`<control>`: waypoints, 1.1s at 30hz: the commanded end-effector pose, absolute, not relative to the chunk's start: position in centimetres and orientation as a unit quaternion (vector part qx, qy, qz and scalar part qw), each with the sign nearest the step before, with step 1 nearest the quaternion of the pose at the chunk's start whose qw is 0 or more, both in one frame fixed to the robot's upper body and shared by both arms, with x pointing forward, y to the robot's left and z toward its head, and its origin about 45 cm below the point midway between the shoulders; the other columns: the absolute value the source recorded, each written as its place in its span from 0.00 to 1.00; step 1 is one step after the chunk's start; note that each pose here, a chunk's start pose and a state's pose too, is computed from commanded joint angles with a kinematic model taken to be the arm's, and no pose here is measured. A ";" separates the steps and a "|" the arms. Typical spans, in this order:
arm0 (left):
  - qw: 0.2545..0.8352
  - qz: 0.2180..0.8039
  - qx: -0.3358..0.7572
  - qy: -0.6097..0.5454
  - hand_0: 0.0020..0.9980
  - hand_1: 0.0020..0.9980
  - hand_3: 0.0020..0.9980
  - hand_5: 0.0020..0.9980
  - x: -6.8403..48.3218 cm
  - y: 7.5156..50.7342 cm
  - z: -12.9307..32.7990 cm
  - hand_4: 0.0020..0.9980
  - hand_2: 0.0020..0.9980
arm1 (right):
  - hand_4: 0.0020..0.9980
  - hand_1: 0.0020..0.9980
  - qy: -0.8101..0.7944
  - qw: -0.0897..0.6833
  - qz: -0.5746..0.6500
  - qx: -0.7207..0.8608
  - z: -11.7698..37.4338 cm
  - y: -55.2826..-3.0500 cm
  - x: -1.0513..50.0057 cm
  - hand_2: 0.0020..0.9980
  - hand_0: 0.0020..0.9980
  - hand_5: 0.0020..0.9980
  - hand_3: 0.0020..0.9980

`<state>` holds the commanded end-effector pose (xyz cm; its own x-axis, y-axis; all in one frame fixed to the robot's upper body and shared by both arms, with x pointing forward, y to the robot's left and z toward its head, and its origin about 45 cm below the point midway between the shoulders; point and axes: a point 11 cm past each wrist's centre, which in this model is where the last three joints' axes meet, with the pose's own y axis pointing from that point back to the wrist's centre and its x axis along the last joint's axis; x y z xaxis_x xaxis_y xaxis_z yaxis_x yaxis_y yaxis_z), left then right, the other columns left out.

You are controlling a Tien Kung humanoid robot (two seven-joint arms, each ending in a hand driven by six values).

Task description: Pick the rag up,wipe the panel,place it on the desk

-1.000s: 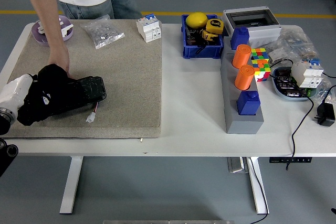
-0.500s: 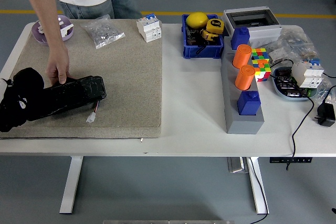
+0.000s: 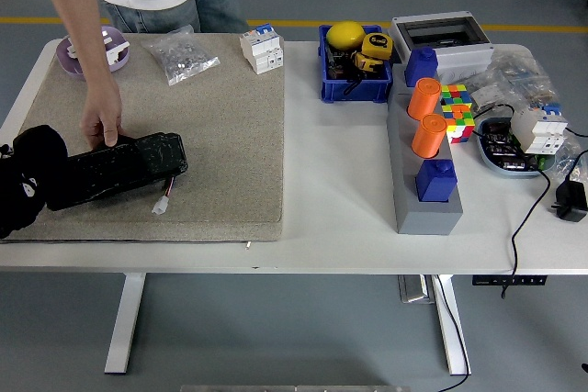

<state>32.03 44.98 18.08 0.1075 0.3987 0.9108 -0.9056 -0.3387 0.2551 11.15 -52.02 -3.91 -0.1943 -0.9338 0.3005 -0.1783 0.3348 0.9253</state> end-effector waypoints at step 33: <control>0.590 0.532 0.510 -0.331 0.23 0.14 0.45 0.00 36.1 34.0 18.0 0.06 0.53 | 1.00 0.66 -0.662 0.479 -0.394 0.420 -3.8 -52.1 11.3 0.71 0.77 0.65 0.70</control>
